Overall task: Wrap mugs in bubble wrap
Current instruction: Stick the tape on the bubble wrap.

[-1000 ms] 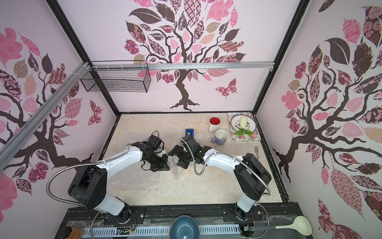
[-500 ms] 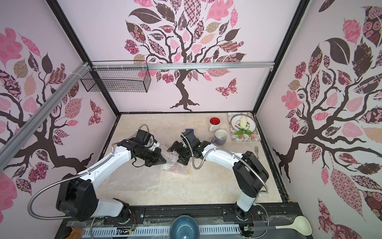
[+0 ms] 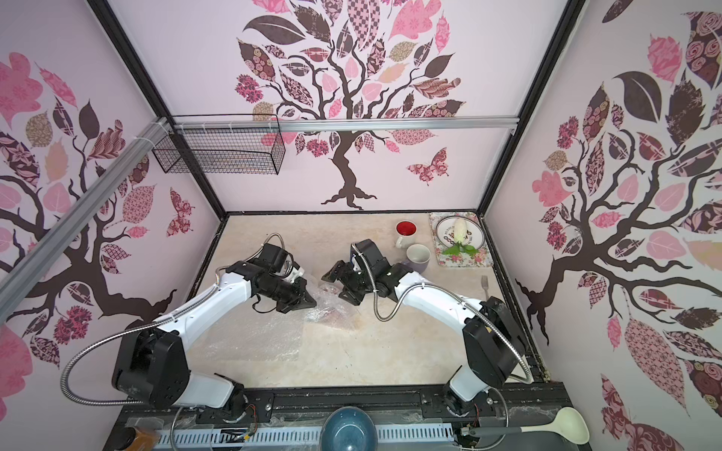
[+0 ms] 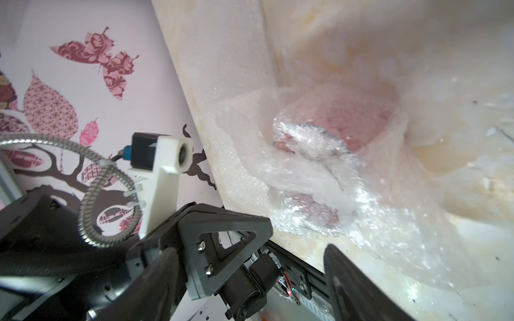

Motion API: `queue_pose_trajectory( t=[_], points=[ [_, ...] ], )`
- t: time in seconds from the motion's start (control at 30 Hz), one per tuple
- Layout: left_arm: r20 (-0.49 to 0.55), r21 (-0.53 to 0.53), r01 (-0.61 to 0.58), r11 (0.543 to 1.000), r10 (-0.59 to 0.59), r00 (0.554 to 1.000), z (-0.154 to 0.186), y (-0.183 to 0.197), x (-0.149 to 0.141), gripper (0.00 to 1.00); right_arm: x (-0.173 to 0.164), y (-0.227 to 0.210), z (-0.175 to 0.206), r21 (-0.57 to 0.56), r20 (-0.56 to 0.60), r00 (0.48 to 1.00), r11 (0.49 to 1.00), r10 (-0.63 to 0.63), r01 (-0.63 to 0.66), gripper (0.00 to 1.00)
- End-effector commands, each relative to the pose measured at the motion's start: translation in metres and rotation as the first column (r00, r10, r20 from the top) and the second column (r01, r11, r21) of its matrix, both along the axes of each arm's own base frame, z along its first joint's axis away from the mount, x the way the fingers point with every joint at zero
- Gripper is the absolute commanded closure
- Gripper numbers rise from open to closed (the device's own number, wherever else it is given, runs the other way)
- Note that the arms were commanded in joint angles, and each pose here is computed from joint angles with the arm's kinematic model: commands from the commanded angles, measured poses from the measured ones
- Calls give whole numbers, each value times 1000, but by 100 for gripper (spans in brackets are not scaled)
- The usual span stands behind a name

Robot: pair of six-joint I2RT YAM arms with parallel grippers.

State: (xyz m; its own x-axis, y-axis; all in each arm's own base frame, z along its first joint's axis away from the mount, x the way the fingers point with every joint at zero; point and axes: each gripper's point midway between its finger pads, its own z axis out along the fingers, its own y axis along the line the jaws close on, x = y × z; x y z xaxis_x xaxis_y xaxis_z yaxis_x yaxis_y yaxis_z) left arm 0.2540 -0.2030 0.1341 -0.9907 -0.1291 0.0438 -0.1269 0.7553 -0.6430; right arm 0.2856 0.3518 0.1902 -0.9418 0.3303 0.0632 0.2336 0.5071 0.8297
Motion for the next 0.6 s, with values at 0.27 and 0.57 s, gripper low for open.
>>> queue_pose_trajectory(
  t=[0.27,0.57],
  points=[
    [203,49,-34,998,23,979,51,24,23,100,-7,16,-40,76,-2,995,992,101,-100,95],
    [263,81,-67,994,43,964,51,29,37,100,-8,14,-79,34,-52,993,994,102,-101,97]
  ],
)
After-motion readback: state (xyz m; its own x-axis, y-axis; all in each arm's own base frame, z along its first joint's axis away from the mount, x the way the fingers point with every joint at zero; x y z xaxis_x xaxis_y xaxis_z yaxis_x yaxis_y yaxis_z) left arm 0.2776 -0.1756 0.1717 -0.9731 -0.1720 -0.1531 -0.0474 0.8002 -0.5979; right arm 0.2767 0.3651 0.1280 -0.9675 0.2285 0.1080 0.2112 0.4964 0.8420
